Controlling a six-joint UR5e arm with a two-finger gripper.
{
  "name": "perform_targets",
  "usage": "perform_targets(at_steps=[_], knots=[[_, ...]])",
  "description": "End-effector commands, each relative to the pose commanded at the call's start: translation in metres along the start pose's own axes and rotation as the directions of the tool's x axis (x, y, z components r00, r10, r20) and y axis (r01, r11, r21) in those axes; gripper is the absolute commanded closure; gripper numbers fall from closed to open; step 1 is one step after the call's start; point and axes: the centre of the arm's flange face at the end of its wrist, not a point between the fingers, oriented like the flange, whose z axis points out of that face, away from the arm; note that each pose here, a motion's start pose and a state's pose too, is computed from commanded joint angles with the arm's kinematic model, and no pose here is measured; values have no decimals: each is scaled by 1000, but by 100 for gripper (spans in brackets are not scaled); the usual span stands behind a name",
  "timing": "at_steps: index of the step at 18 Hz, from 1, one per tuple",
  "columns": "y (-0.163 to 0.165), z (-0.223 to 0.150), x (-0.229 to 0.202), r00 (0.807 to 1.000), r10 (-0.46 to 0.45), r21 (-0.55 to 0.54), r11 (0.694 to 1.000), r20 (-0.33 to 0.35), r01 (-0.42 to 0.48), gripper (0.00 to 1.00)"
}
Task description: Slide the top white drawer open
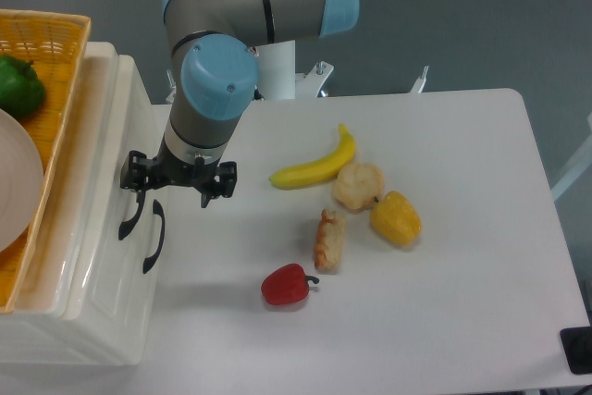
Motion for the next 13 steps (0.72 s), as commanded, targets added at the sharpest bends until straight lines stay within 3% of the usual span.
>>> perform_targets(at_steps=[13], knots=[[0,6,0,1000,-2,-14,1000,-3,2,0]])
